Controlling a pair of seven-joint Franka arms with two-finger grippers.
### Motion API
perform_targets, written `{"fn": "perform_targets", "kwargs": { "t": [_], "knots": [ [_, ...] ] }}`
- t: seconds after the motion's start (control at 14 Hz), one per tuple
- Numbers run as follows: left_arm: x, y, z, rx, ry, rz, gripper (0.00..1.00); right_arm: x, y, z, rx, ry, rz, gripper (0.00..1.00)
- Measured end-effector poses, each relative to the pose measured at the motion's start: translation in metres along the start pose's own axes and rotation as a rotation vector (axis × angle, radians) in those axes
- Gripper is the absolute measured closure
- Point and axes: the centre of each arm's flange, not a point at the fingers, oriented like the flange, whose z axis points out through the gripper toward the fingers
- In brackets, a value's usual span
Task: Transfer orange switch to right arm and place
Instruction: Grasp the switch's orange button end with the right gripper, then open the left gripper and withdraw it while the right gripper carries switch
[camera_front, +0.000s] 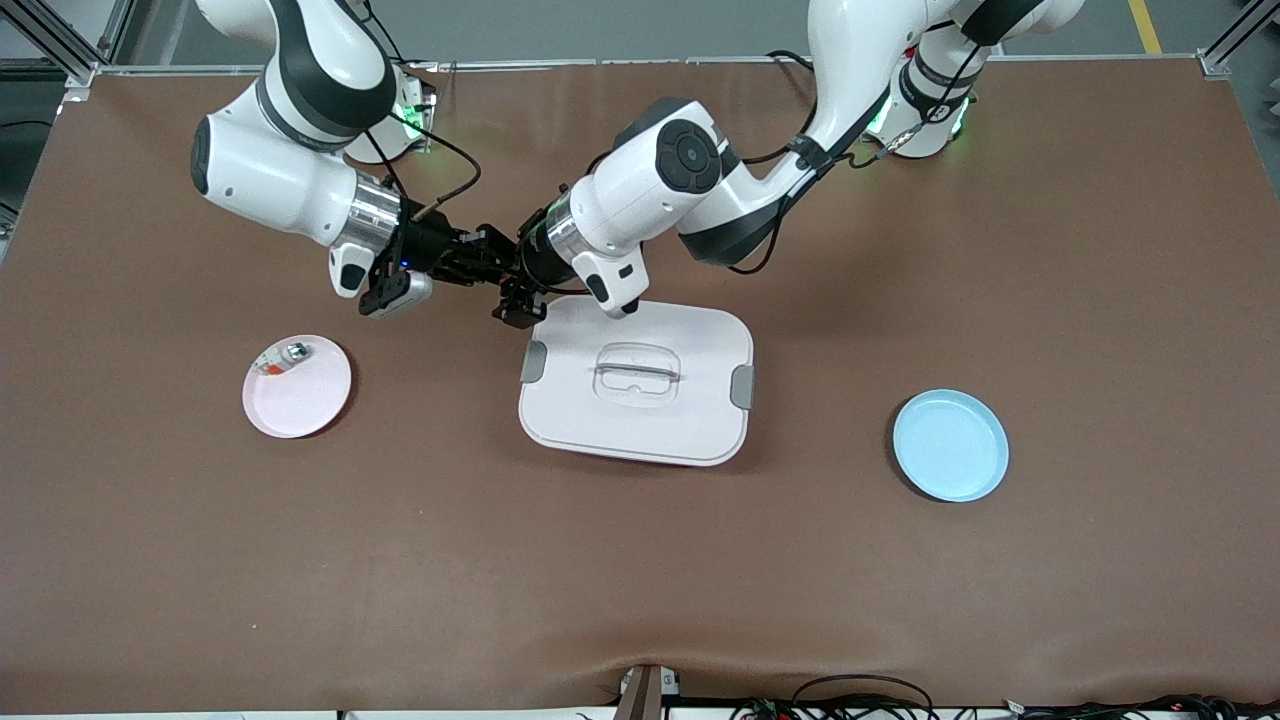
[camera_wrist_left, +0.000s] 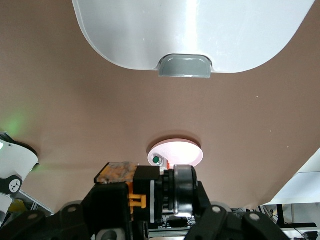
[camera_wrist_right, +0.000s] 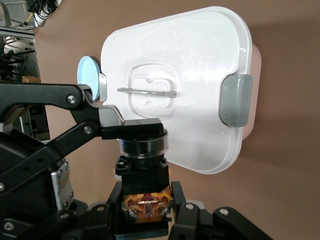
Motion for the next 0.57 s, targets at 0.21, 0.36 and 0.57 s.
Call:
{"fn": "perform_targets", "kwargs": {
  "t": [0.21, 0.36, 0.57],
  "knots": [
    [0.0, 0.0, 0.0, 0.0, 0.0, 0.0, 0.27, 0.0001, 0.0, -0.0001, 0.0, 0.0, -0.001, 0.59],
    [-0.0002, 0.0004, -0.0004, -0.001, -0.001, 0.0, 0.27, 0.0003, -0.0003, -0.0005, 0.001, 0.001, -0.003, 0.59],
    [-0.0037, 0.0043, -0.0066, -0.014, -0.011, 0.002, 0.01, 0.0002, 0.0004, -0.0002, 0.0, -0.001, -0.02, 0.59]
  ]
}}
